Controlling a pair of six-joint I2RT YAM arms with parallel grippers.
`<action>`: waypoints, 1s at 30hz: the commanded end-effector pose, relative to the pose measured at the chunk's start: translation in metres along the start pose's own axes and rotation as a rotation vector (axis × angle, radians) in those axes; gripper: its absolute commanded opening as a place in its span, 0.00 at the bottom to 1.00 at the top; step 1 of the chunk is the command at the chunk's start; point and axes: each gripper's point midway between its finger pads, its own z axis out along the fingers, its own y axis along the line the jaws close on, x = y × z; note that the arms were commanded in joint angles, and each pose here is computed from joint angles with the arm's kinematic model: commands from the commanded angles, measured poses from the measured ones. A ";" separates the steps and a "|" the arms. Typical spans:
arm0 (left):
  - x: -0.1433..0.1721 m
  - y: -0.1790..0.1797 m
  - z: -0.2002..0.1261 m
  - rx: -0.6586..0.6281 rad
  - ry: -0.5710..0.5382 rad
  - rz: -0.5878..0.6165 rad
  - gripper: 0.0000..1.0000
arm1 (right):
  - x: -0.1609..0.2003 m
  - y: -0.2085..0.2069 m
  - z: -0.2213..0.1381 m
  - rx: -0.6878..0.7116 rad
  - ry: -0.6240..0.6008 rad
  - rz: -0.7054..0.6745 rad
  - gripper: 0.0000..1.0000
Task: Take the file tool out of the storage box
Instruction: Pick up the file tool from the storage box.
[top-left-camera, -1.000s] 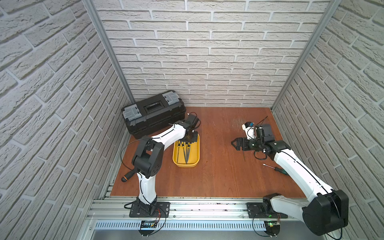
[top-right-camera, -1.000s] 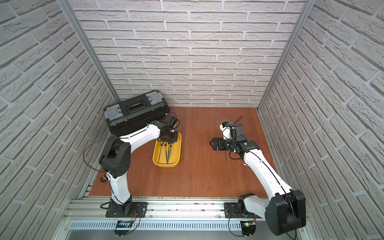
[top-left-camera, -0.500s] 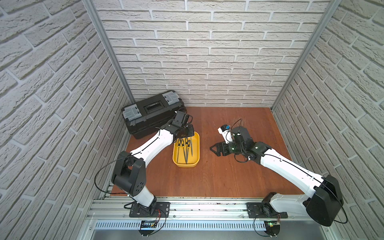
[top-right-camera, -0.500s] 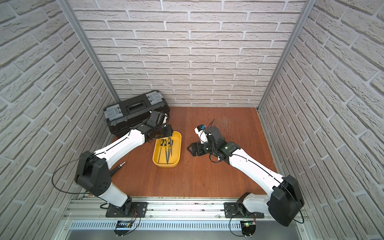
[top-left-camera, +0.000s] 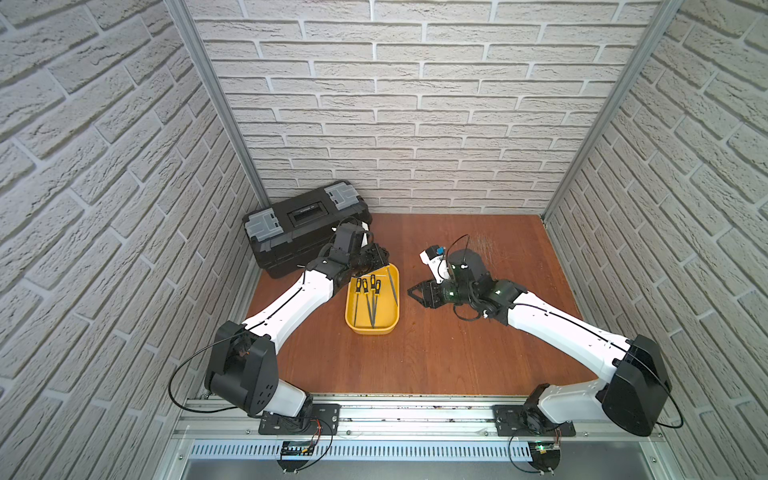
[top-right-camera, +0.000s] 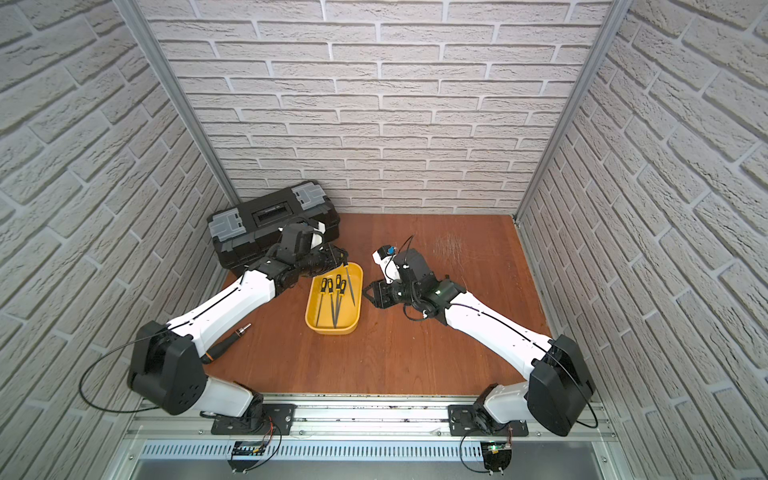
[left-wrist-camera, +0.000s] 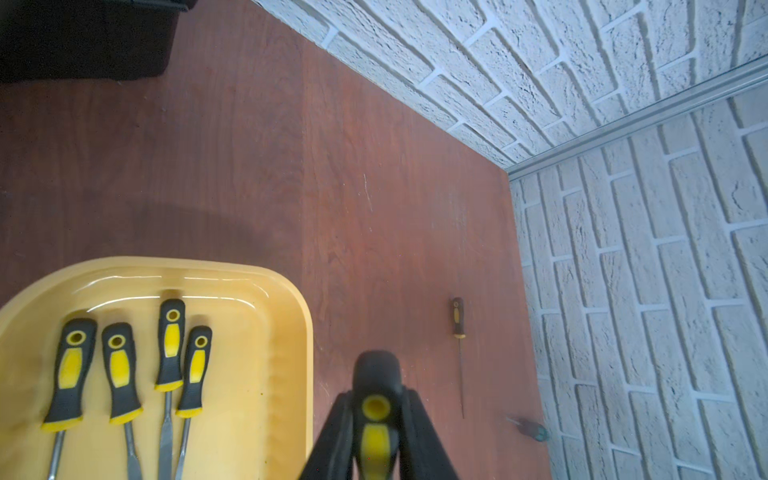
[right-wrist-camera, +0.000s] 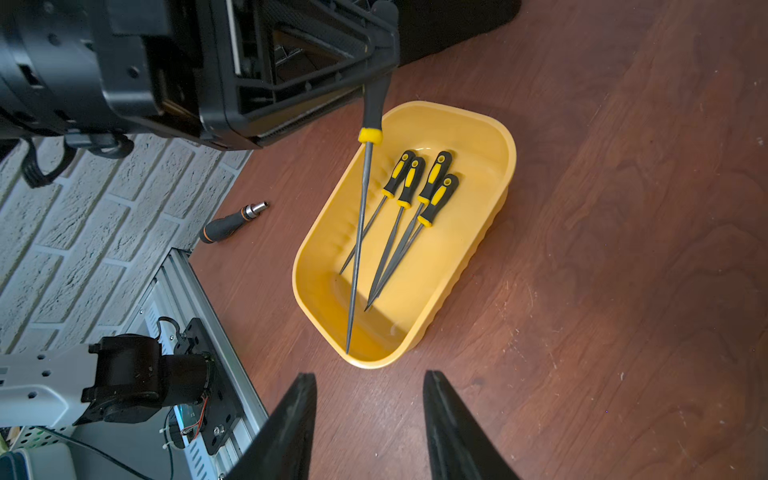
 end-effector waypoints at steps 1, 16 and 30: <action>-0.014 -0.028 -0.012 0.138 -0.049 -0.027 0.20 | -0.022 0.019 -0.001 -0.068 -0.057 -0.022 0.41; -0.020 -0.038 -0.017 0.205 -0.047 -0.071 0.20 | -0.021 0.027 0.009 -0.110 -0.028 -0.011 0.25; -0.020 -0.038 -0.017 0.207 -0.044 -0.076 0.20 | -0.017 0.028 0.022 -0.110 -0.001 -0.011 0.14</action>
